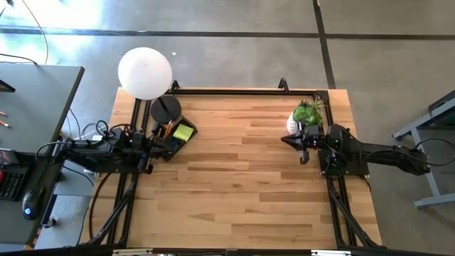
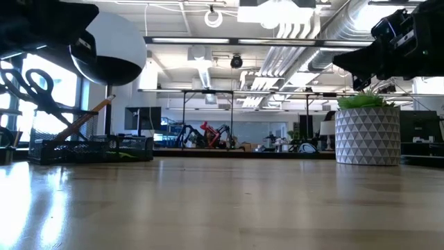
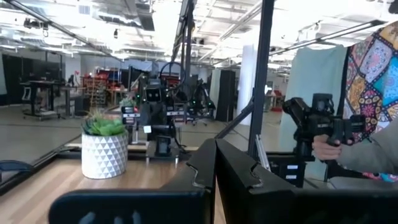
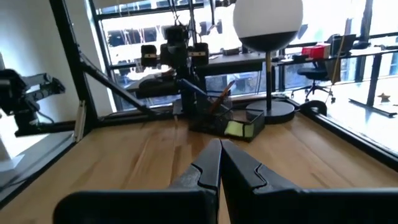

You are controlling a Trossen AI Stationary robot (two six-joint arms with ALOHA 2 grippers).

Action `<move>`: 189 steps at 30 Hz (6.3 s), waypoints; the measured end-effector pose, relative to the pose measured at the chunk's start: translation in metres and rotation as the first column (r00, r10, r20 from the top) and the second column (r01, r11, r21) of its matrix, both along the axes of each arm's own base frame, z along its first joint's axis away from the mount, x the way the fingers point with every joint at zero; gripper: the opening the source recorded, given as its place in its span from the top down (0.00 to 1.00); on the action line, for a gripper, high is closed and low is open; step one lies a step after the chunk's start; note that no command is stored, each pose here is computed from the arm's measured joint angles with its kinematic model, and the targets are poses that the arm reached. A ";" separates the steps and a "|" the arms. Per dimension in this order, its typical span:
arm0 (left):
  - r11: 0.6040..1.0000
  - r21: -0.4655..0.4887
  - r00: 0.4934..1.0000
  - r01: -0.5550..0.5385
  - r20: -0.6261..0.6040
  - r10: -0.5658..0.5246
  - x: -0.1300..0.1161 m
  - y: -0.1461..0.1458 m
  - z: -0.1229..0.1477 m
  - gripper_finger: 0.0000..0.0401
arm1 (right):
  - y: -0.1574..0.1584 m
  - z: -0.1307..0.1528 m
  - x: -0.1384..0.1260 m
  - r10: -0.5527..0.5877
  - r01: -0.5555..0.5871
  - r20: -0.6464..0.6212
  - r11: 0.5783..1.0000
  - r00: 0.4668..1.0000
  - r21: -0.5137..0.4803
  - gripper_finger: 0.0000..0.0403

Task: Pick and place office supplies into organizer
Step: Return to Home Position

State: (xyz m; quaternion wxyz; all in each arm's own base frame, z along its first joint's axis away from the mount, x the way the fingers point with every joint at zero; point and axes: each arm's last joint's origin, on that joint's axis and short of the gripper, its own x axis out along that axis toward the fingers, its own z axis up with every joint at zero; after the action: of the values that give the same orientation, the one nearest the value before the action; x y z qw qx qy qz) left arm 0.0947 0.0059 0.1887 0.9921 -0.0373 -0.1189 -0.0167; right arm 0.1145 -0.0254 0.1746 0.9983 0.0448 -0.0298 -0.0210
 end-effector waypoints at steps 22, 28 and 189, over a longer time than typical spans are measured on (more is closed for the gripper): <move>0.996 0.056 0.977 -0.066 -0.198 0.076 0.003 0.002 -0.019 1.00 | 0.000 -0.018 -0.001 -0.005 0.013 -0.180 0.999 0.984 0.041 0.99; 0.996 0.056 0.974 -0.065 -0.214 0.075 0.003 0.002 -0.021 1.00 | -0.002 -0.019 -0.001 -0.073 0.092 -0.188 0.991 0.979 0.093 1.00; 0.998 0.049 0.977 -0.031 -0.211 0.040 0.003 0.001 -0.020 0.99 | -0.003 -0.019 0.000 -0.099 0.128 -0.182 0.979 0.978 0.158 0.99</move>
State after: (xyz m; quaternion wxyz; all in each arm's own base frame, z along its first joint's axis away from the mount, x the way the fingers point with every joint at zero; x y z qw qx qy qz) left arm 0.0974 0.0069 0.1683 0.9998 -0.0143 -0.0127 0.0023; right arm 0.1140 -0.0285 0.1557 0.9869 0.1255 0.0563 -0.0843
